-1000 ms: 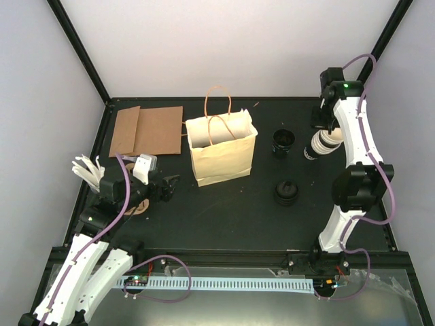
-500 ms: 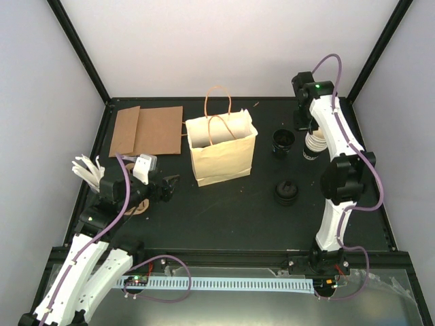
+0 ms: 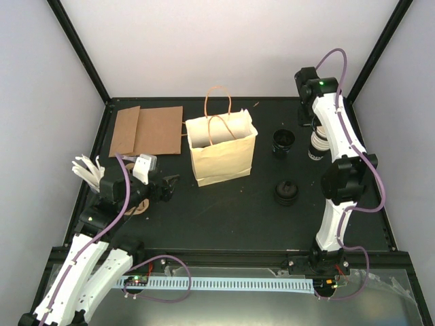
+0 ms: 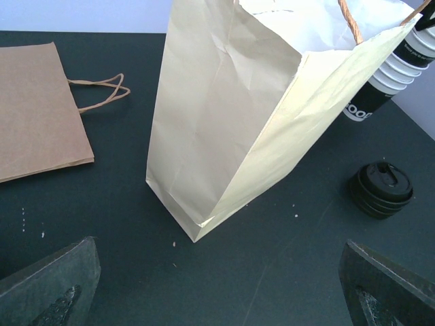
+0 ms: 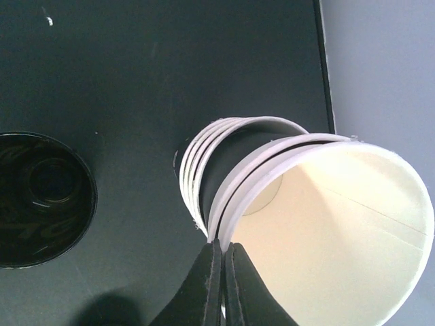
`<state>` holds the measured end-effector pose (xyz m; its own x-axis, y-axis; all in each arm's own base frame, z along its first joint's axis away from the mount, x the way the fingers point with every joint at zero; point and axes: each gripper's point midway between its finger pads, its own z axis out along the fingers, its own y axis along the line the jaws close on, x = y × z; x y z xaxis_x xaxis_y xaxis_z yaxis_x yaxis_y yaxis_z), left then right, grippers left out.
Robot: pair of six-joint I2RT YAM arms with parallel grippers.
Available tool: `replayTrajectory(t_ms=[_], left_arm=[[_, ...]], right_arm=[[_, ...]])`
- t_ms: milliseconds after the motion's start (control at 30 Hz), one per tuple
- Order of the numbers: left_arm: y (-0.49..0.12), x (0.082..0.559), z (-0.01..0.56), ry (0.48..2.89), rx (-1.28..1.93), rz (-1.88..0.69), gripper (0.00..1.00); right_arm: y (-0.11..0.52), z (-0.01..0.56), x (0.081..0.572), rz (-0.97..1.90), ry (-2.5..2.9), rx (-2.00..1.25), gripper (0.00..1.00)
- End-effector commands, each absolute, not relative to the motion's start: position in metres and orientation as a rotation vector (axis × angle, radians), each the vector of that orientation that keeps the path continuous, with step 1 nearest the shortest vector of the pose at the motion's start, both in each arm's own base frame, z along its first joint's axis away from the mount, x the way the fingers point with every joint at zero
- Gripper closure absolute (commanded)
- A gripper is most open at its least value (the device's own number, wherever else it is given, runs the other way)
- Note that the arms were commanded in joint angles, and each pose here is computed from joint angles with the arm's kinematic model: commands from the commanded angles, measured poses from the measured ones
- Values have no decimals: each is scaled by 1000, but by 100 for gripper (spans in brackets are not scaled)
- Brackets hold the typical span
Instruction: Pack the takeout coffee
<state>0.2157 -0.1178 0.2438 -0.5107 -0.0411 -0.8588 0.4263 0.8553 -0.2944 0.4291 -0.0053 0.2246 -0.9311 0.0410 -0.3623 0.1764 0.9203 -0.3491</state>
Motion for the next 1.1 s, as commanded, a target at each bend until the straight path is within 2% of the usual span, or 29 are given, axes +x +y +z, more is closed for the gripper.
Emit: replayTrajectory(t_ms=[0, 267, 633, 1067], left_arm=[[-117, 218, 251, 2009, 284, -578, 1], [-117, 218, 250, 2012, 285, -578, 1], [-117, 218, 249, 2014, 284, -577, 1], [-118, 219, 248, 2018, 286, -580, 1]], right_arm=[[-8, 237, 428, -574, 2700, 160, 99], [-9, 279, 434, -519, 2532, 186, 99], [-11, 275, 433, -548, 2579, 180, 99], [-15, 305, 415, -548, 2523, 225, 99]])
